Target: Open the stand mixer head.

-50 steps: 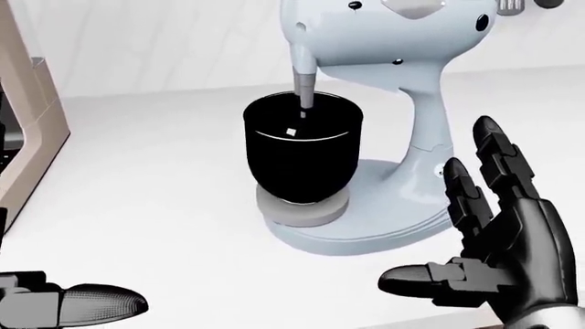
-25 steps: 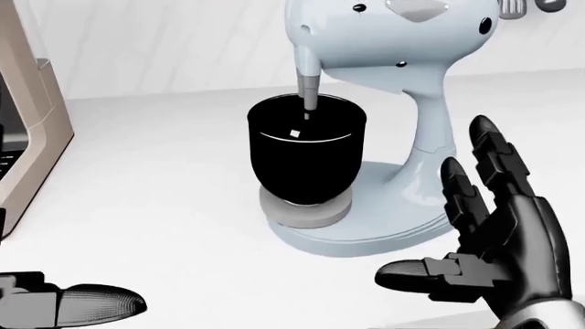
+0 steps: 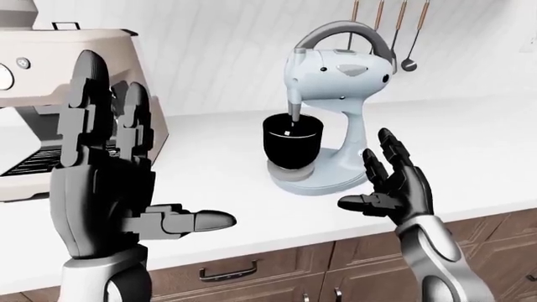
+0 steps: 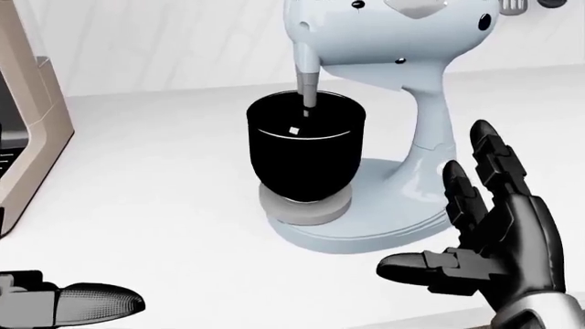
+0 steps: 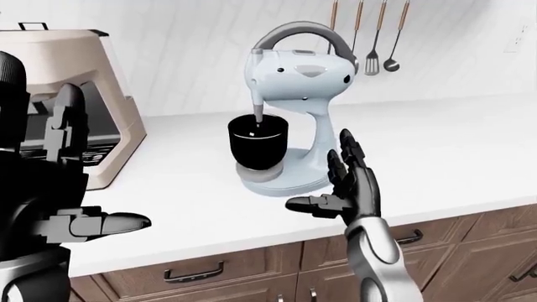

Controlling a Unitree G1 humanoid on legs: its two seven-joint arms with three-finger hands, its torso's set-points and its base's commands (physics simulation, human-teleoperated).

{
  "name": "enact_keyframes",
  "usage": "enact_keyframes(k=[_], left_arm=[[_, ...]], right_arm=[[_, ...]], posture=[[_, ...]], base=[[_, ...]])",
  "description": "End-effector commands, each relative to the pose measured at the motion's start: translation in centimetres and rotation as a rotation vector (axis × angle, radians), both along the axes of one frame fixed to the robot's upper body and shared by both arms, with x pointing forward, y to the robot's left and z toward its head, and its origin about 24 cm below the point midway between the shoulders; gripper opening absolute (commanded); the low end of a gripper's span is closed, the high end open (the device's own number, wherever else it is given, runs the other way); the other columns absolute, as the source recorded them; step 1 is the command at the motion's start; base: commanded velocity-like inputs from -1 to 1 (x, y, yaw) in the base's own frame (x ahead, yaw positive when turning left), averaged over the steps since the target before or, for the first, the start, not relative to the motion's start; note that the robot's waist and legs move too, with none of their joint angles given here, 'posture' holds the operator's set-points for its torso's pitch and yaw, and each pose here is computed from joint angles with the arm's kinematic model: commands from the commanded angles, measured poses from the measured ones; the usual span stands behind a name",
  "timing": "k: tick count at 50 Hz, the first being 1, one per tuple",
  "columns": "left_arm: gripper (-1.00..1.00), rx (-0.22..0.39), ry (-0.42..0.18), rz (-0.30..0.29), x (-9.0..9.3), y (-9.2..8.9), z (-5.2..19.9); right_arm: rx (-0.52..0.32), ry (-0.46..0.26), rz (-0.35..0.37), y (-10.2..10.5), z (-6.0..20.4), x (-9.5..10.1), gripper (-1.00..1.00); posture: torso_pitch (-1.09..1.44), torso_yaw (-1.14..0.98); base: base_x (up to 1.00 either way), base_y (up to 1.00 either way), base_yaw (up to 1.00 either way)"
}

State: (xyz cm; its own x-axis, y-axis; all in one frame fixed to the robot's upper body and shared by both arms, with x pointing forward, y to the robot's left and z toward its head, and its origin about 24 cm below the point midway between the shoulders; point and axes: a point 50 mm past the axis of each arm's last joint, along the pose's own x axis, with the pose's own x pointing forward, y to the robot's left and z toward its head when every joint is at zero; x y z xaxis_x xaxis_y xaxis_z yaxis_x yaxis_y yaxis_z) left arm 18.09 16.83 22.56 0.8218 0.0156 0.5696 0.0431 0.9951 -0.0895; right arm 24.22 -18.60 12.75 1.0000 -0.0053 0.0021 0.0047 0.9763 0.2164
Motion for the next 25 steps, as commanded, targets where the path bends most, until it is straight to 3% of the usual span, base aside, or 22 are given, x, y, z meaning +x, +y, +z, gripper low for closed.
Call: enact_keyframes(k=[1,25], left_arm=[[1.00,0.006,-0.054,-0.005,-0.39,-0.13,0.72],[1.00,0.006,-0.055,-0.005,-0.37,-0.10,0.77]], right_arm=[[-0.009,-0.089,0.009,0.20,1.64,0.07,1.00],[-0.018,-0.077,-0.003,-0.16,0.97,0.96,1.00]], posture=[[-0.32,0.00],[-0.32,0.00]], base=[[0.05,0.00,0.00],[0.04,0.00,0.00]])
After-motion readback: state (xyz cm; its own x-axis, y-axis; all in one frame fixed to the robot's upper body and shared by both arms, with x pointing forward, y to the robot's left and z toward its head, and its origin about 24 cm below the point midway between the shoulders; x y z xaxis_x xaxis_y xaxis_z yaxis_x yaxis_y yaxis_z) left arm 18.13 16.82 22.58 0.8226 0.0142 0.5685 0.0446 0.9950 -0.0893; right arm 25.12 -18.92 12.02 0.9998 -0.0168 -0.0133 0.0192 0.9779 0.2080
